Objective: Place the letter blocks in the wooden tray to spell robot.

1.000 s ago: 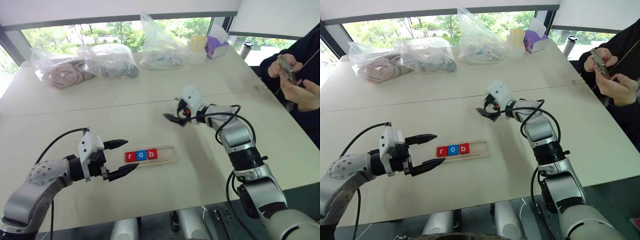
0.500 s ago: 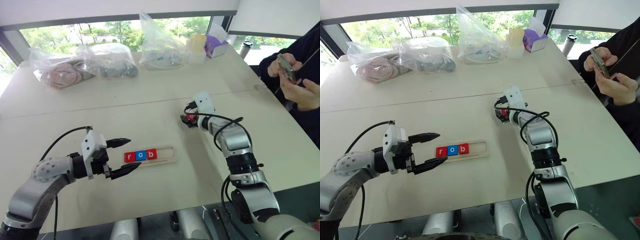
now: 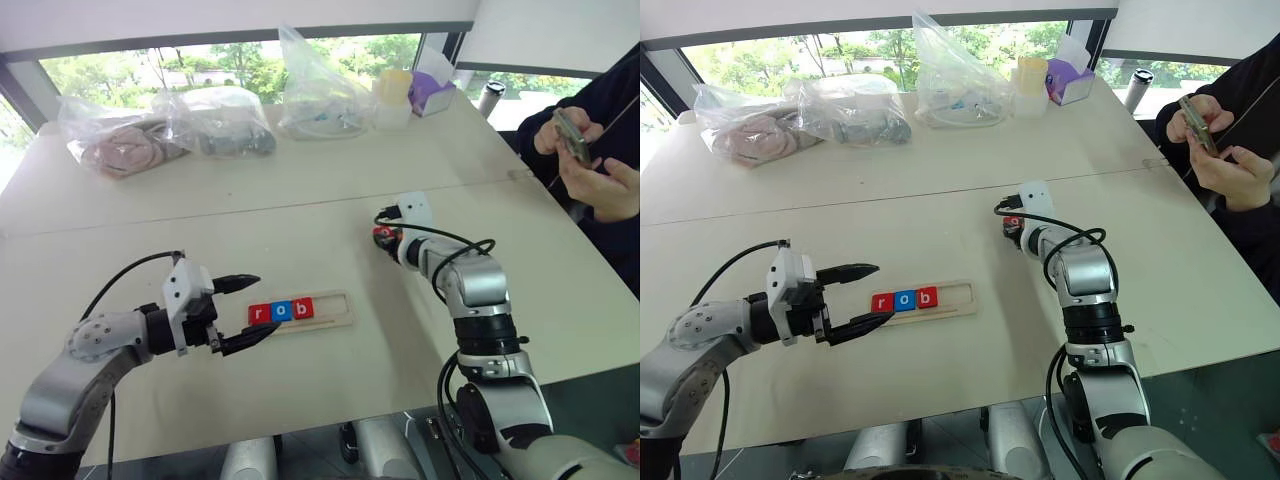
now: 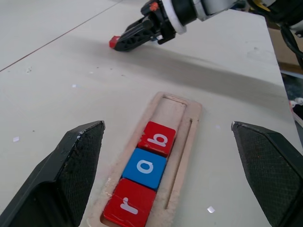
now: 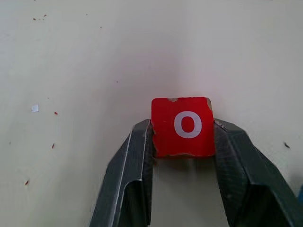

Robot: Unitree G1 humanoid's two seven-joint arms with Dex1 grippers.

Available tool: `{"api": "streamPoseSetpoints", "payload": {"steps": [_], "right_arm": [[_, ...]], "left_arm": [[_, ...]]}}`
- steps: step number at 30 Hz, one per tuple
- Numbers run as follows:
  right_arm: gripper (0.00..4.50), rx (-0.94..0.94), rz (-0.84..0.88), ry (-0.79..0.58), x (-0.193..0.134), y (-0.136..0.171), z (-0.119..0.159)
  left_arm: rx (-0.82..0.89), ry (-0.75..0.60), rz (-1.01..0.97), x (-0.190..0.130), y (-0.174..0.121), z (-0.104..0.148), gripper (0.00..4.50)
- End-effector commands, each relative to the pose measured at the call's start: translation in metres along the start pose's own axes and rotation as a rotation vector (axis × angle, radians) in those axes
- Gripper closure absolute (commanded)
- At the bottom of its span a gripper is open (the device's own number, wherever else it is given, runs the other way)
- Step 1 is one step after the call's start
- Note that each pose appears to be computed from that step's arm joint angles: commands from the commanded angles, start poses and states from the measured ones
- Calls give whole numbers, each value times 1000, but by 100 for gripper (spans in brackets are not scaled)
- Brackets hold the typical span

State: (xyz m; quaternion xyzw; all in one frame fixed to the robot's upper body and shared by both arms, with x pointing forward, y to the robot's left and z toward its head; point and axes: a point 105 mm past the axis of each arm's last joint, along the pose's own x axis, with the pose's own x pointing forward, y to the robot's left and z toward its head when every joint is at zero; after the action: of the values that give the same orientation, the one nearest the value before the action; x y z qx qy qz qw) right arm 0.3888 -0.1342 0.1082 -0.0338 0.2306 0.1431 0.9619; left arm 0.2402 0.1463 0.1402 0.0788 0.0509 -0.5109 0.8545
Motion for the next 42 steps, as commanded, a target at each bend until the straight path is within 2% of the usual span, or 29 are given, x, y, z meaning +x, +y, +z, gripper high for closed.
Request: {"api": "streamPoseSetpoints", "payload": {"steps": [1, 13, 24, 25, 27, 29, 30, 37, 40, 42], "right_arm": [[334, 22, 15, 10, -12, 5, -2], [334, 16, 7, 185, -87, 16, -59], [334, -13, 50, 196, -99, 24, -68], [228, -22, 56, 193, -99, 23, -66], [135, -58, 79, 197, -100, 22, -62], [23, -145, 131, 189, -103, 22, -57], [6, -194, 165, 182, -105, 20, -53], [6, -549, 469, 46, -113, 6, -22], [6, -762, 634, 53, -117, -2, -28], [6, -798, 726, 62, -114, -6, -30]], "left_arm": [[30, -18, -18, 3, -3, 4, 0], [21, -6, -33, 2, -5, 1, 0], [26, -1, -44, 3, -2, 1, 0], [27, -1, -44, 3, -1, 1, 0], [28, -2, -43, 3, -1, 1, 0], [29, -3, -42, 4, -1, 1, 0], [29, -4, -41, 4, -1, 1, 0], [30, -9, -41, 6, -1, 2, 0], [31, -12, -40, 7, -1, 3, 0], [32, -15, -37, 8, 0, 3, 0]]}}
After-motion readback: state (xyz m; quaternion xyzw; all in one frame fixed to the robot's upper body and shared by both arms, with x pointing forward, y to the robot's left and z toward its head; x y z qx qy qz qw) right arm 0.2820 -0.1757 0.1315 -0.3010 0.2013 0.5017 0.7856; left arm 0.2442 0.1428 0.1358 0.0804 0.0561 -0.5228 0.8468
